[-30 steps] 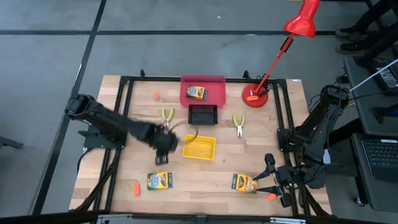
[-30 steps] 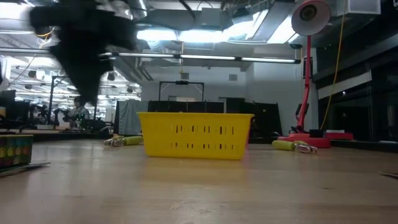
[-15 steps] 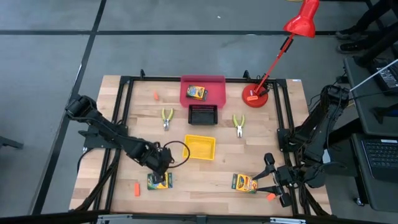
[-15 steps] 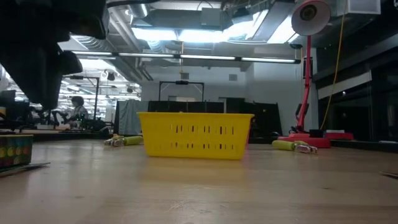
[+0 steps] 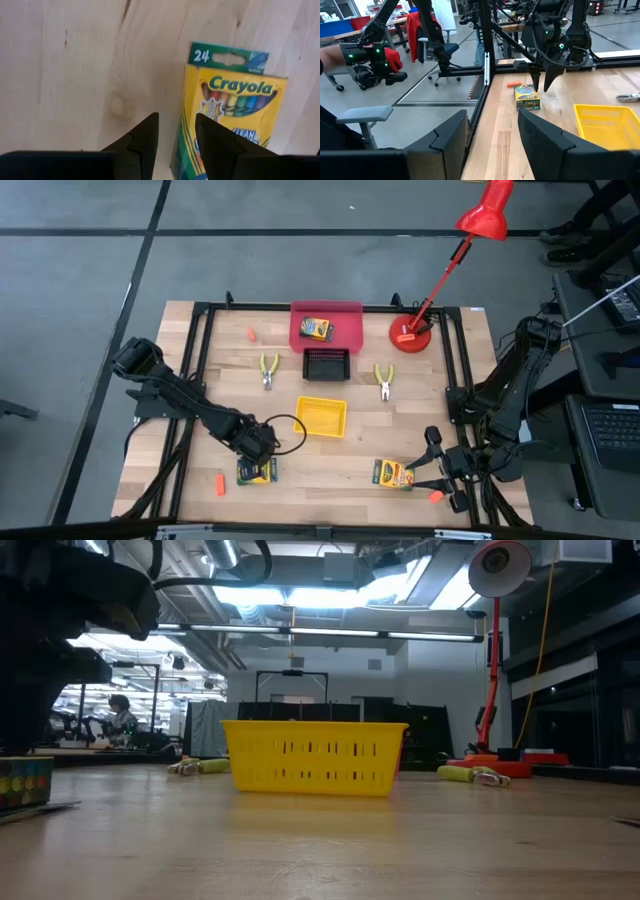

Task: Pick & Place School Supplies
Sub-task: Put the yellow crayon box into the red bin

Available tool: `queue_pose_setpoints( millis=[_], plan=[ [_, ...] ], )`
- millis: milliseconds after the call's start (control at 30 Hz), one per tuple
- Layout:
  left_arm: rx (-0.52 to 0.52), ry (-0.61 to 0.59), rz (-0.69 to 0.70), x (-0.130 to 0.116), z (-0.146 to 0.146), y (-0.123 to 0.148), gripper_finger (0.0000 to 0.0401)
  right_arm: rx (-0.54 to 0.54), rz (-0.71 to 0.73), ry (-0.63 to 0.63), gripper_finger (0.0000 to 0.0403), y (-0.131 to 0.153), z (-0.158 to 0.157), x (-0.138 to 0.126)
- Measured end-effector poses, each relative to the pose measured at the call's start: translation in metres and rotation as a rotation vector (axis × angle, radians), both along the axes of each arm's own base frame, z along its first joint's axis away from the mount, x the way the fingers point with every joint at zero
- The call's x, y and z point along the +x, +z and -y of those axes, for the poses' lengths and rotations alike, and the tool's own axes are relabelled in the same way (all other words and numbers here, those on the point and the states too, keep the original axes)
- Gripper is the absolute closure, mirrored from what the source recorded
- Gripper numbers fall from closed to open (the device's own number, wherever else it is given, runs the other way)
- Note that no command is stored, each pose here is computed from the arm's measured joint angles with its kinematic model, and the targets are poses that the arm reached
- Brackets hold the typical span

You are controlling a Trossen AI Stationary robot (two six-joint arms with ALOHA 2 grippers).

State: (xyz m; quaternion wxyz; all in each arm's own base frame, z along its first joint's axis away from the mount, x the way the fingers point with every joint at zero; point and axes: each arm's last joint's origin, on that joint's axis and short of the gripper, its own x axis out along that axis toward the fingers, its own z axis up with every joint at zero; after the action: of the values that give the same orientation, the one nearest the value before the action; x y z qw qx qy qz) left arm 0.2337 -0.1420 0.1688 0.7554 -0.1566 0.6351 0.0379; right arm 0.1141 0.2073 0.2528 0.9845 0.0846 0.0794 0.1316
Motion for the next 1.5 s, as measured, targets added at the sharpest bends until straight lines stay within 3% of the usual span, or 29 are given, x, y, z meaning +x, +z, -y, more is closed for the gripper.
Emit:
queue_pose_setpoints(
  millis=[567,900,1500],
  plan=[
    [0.024,-0.044,-0.019,0.003,0.005,-0.013,0.0281,0.002,-0.001,0.0,0.0222,0.0,0.0,0.0],
    [0.034,-0.077,-0.019,0.003,0.005,-0.013,0.0393,0.002,-0.001,-0.001,0.0222,0.0,0.0,0.0],
    [0.009,-0.123,0.072,0.009,0.009,-0.006,0.0399,-0.002,0.001,-0.004,0.0222,0.0,0.0,0.0]
  ],
)
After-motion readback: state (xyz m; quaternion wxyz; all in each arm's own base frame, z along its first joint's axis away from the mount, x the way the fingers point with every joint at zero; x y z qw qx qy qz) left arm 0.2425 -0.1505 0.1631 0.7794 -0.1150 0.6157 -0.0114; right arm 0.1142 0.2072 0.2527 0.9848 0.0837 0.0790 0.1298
